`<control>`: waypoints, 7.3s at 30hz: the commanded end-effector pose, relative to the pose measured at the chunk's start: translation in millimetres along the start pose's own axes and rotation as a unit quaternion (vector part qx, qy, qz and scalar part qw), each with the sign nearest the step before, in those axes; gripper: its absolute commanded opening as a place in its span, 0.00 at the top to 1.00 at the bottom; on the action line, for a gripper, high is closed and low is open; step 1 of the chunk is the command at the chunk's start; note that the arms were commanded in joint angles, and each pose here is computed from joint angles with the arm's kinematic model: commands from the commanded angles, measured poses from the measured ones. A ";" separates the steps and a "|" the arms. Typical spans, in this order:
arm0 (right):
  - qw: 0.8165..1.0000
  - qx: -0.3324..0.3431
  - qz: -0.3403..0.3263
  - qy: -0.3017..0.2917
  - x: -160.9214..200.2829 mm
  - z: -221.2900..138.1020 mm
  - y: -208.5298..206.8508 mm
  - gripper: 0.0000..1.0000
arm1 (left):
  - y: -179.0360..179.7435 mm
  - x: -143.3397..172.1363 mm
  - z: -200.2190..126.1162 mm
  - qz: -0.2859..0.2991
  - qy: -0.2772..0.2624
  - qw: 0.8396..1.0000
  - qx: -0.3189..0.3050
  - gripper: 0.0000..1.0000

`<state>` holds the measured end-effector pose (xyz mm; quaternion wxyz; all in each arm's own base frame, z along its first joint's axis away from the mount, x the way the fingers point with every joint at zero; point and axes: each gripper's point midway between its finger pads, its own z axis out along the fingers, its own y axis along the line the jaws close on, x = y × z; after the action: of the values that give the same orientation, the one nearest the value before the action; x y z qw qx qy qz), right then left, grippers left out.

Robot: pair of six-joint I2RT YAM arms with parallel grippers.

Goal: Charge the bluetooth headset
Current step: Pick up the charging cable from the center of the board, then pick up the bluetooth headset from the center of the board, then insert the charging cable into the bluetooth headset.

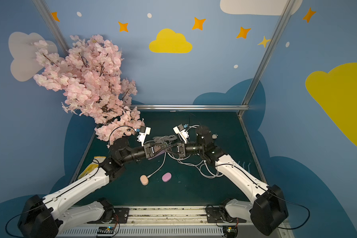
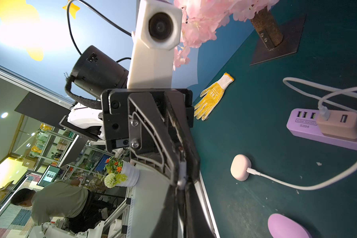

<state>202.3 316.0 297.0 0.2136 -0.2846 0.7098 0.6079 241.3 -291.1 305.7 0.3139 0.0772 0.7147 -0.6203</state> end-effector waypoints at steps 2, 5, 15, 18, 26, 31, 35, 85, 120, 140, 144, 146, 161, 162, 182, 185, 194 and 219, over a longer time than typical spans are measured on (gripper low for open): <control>1.000 0.007 0.005 -0.005 4.3 -4.2 -4.0 1.00 | -4.5 -1.5 -12.9 0.011 -0.011 1.000 -0.005 0.13; 1.000 0.014 0.012 0.001 9.3 -6.3 -6.8 1.00 | -0.3 -4.9 -21.8 0.012 -0.026 0.999 -0.016 0.13; 0.970 0.179 0.045 0.157 91.8 -46.9 -48.0 1.00 | 68.8 70.6 -51.6 0.061 0.133 0.962 -0.229 0.26; 0.964 0.176 0.076 0.181 117.0 -47.6 -58.3 1.00 | 86.9 99.4 -47.2 0.089 0.187 0.943 -0.259 0.25; 0.941 0.214 0.134 0.226 150.4 -59.5 -79.8 1.00 | 135.7 146.1 -19.7 0.161 0.283 0.889 -0.321 0.25; 0.933 0.238 0.156 0.222 152.2 -71.7 -86.3 1.00 | 157.6 151.7 -4.5 0.190 0.302 0.872 -0.336 0.17; 0.927 0.253 0.173 0.216 153.0 -81.9 -89.1 1.00 | 175.2 160.6 9.4 0.193 0.335 0.856 -0.343 0.20; 0.944 0.202 0.185 0.186 127.0 -78.6 -64.1 1.00 | 130.8 113.4 25.8 0.214 0.301 0.875 -0.314 0.79; 0.952 0.129 0.105 0.256 82.7 -34.1 14.8 1.00 | 28.9 61.3 -4.4 0.193 0.170 0.957 -0.132 0.95; 0.956 0.131 0.098 0.244 69.0 -23.5 11.9 1.00 | 21.4 61.0 -5.0 0.185 0.171 0.961 -0.119 0.96; 0.953 0.134 0.104 0.251 71.5 -22.2 7.6 1.00 | 19.1 59.1 -4.3 0.186 0.168 0.961 -0.116 0.96; 0.952 0.136 0.108 0.254 74.0 -22.1 5.1 1.00 | 17.9 58.0 -4.4 0.187 0.167 0.961 -0.116 0.96; 0.949 0.143 0.111 0.259 78.1 -21.9 -2.5 1.00 | 10.8 55.1 -5.8 0.184 0.161 0.964 -0.105 0.96; 0.948 0.144 0.112 0.259 78.8 -22.2 -3.4 1.00 | 10.4 55.3 -5.9 0.183 0.161 0.964 -0.105 0.96; 0.955 0.131 0.108 0.244 62.5 -17.3 4.1 1.00 | 9.2 62.5 -3.7 0.168 0.180 0.965 -0.091 0.96; 0.956 0.131 0.105 0.242 59.7 -17.5 6.6 1.00 | 11.8 64.7 -2.6 0.167 0.185 0.964 -0.092 0.97; 0.952 0.137 0.109 0.251 63.1 -18.5 1.4 1.00 | 11.1 64.7 -4.4 0.168 0.184 0.964 -0.093 0.97; 0.944 0.146 0.136 0.262 84.0 -25.6 -10.9 1.00 | 0.3 57.8 -1.1 0.171 0.176 0.966 -0.079 0.97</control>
<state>146.1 281.6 243.3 -0.0382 -0.2980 0.8476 0.4373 202.6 -296.4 245.2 0.2766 0.2574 0.8141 -0.4410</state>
